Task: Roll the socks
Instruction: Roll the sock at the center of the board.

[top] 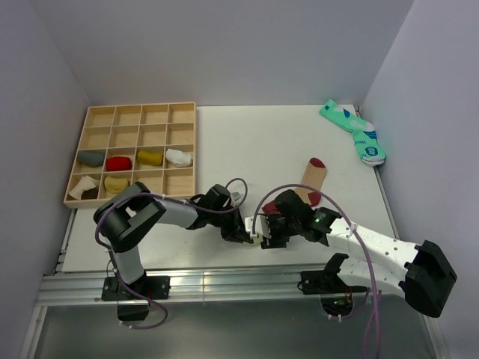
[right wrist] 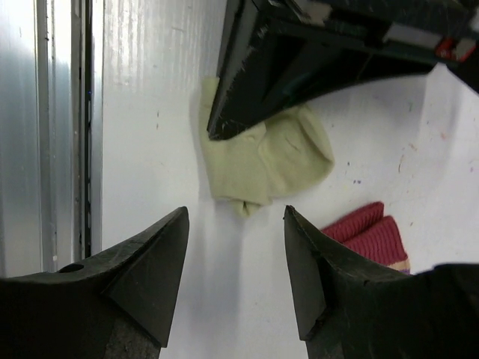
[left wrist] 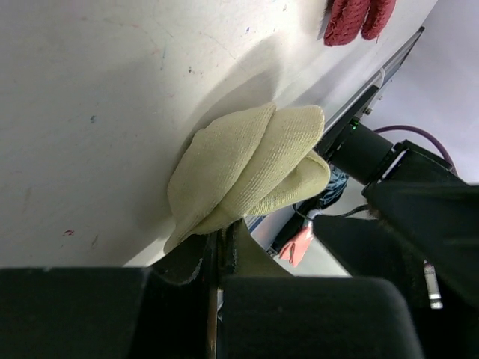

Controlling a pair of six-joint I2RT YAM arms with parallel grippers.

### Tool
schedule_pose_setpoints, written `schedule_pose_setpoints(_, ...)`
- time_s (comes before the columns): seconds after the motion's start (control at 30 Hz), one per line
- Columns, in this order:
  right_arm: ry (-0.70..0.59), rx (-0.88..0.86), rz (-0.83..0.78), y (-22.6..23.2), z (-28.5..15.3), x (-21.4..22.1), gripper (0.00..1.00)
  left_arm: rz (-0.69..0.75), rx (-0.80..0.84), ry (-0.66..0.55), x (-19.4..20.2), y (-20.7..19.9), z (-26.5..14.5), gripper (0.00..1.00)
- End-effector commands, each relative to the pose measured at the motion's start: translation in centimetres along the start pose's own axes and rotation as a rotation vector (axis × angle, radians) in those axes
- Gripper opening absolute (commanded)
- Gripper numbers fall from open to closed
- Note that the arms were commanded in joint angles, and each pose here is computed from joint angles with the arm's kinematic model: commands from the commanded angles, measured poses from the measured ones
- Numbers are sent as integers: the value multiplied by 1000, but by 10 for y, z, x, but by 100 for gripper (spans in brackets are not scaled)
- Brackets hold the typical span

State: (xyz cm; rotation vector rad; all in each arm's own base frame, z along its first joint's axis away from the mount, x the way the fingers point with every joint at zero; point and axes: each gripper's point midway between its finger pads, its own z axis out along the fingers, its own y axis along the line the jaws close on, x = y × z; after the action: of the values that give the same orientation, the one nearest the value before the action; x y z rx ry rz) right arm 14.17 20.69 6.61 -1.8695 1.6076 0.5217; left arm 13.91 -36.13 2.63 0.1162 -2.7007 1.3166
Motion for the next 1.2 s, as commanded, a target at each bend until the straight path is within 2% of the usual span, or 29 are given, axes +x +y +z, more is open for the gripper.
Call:
schedule_pose_setpoints(0.0,-17,52,-68,-8,6,-11,61,-20,-4,8,-2,3,4,0)
schedule_pose_setpoints(0.27,17,40,-125,4,25,-9,58,-22,1,17,-2,6,2,0)
schedule_pose_setpoints(0.77,93,44,-111,-1,48,3,53,-15,17,21,-3,10,2,0)
schedule_pose_setpoints(0.87,108,30,-98,1,51,6,49,-12,25,28,-2,10,2,0)
schedule_pose_setpoints(0.93,112,29,-87,0,53,6,41,-4,22,23,-2,11,2,0)
schedule_pose_setpoints(1.03,122,18,-73,2,53,7,35,15,17,3,-4,13,1,1)
schedule_pose_setpoints(1.1,124,3,-67,4,54,6,28,29,-24,-16,-6,20,0,6)
schedule_pose_setpoints(1.17,126,-4,-61,6,54,8,26,54,-52,-73,-14,23,-4,13)
